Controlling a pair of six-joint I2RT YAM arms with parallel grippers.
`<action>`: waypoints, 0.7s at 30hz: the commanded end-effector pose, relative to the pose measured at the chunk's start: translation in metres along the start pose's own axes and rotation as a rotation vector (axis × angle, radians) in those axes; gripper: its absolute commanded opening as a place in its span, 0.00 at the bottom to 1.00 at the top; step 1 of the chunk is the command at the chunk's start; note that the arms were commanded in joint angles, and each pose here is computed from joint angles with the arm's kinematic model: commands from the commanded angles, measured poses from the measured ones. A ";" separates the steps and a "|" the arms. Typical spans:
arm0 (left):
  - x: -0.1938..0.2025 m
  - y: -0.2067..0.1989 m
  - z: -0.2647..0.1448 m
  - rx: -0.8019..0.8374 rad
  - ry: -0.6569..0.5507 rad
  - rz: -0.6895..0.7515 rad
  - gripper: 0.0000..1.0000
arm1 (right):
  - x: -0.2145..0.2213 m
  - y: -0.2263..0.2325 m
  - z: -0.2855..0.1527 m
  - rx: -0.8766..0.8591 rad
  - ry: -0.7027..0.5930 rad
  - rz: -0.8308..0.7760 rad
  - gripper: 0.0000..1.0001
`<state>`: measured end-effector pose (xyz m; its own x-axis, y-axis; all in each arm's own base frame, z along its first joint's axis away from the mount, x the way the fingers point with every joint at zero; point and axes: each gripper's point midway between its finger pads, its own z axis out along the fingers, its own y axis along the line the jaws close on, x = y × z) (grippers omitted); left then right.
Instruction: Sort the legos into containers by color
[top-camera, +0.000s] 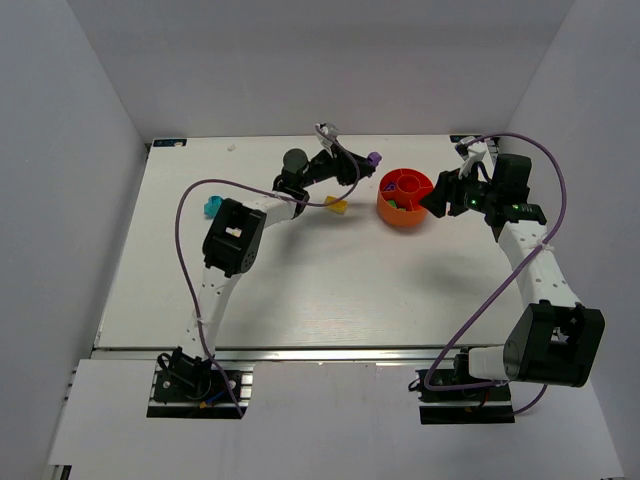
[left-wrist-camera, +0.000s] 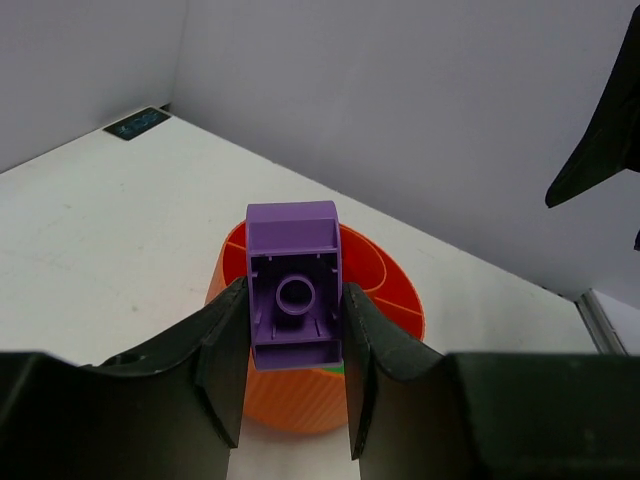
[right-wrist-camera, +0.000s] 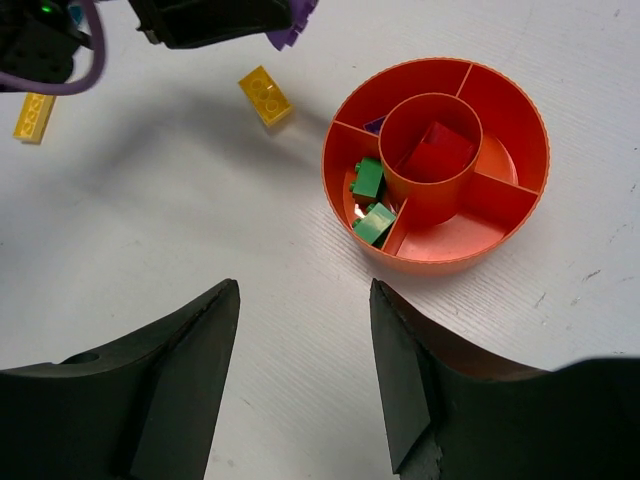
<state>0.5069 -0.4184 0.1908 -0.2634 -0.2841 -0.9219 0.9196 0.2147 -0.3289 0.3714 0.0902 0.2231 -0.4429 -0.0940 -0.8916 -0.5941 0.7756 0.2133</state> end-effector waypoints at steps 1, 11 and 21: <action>-0.025 -0.035 0.015 0.169 -0.088 0.039 0.00 | -0.022 0.004 -0.008 0.000 -0.061 -0.061 0.61; -0.022 -0.036 0.036 0.181 -0.144 0.054 0.00 | -0.022 0.004 -0.007 -0.008 -0.062 -0.064 0.61; -0.004 -0.033 0.047 0.146 -0.149 0.035 0.00 | -0.024 0.007 -0.008 -0.018 -0.066 -0.066 0.61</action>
<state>0.4877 -0.4671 0.1976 -0.2451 -0.3783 -0.8926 0.9529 0.0756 -0.2937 0.3708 0.0912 0.2235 -0.4405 -0.0953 -0.8927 -0.6004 0.7706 0.2139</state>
